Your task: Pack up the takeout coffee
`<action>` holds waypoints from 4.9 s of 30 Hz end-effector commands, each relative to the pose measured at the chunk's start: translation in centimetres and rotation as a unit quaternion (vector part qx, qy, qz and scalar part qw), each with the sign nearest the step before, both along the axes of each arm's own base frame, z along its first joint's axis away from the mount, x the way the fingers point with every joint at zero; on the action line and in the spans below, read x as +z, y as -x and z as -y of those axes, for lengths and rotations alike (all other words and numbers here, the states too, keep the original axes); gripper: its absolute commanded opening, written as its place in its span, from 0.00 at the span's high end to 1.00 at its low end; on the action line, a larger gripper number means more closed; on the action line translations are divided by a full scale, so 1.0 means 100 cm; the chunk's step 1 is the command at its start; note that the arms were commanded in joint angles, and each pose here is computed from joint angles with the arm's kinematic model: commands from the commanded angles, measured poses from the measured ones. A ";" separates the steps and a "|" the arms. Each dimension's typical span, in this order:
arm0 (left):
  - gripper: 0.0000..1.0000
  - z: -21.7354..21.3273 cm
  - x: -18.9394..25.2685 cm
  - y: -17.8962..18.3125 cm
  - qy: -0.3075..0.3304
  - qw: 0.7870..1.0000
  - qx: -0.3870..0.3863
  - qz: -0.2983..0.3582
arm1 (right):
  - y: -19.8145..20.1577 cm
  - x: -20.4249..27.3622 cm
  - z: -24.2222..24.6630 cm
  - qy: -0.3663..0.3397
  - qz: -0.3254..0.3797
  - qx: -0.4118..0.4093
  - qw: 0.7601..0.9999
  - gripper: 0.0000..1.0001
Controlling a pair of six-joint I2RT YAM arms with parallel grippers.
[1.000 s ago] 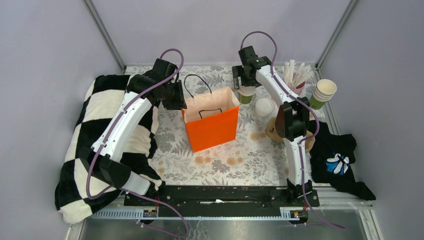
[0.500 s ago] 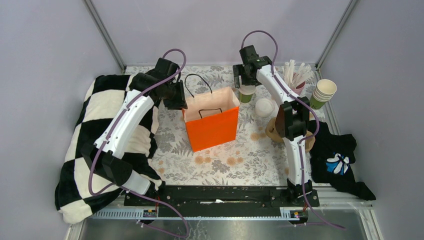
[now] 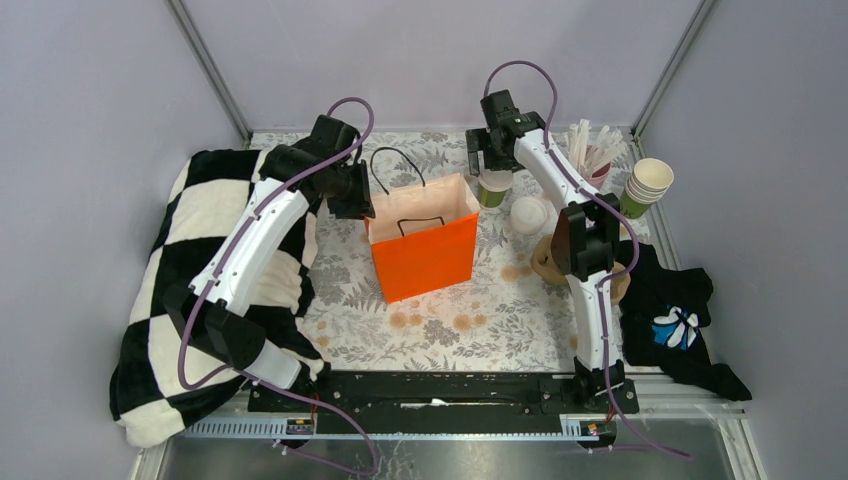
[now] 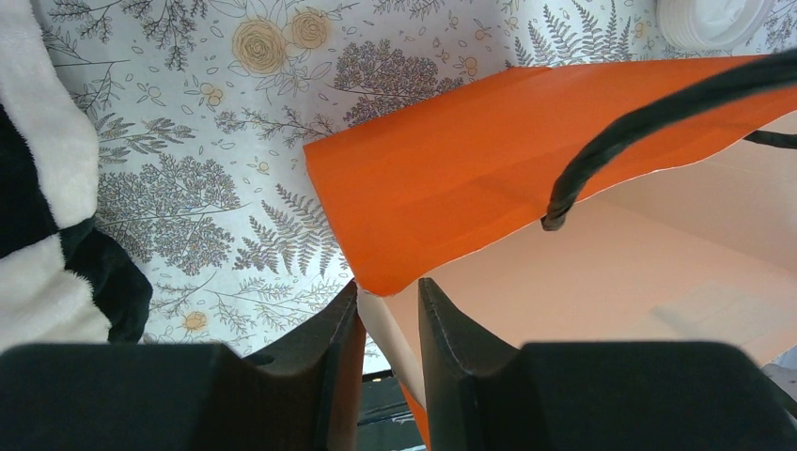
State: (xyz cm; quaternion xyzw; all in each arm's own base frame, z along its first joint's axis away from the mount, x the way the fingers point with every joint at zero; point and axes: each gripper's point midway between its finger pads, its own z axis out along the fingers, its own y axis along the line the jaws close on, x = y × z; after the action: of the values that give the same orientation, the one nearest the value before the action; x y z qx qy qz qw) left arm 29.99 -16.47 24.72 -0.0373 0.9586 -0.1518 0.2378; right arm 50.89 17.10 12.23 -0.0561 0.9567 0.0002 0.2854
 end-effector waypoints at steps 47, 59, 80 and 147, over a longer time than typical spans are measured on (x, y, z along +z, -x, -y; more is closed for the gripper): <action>0.70 0.001 0.014 0.005 0.026 0.999 0.003 0.019 | 0.011 0.008 0.009 0.007 0.008 -0.001 1.000 0.15; 0.68 0.001 0.016 0.005 0.029 0.999 0.006 0.024 | 0.011 0.041 0.010 -0.010 0.042 -0.012 0.999 0.19; 0.71 0.003 0.013 0.012 -0.008 0.999 0.027 -0.017 | 0.097 0.102 0.031 -0.051 0.049 -0.023 0.997 0.19; 1.00 -0.004 0.033 0.012 -0.011 0.980 -0.037 0.194 | 0.323 0.251 -0.159 -0.005 0.265 0.482 0.835 0.28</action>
State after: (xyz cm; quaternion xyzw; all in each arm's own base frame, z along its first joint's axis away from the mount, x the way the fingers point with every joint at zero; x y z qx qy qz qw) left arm 29.00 -15.80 26.32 0.0200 0.9125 -0.1346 0.3858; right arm 17.59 32.85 36.47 -0.5052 0.7122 0.1592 0.4607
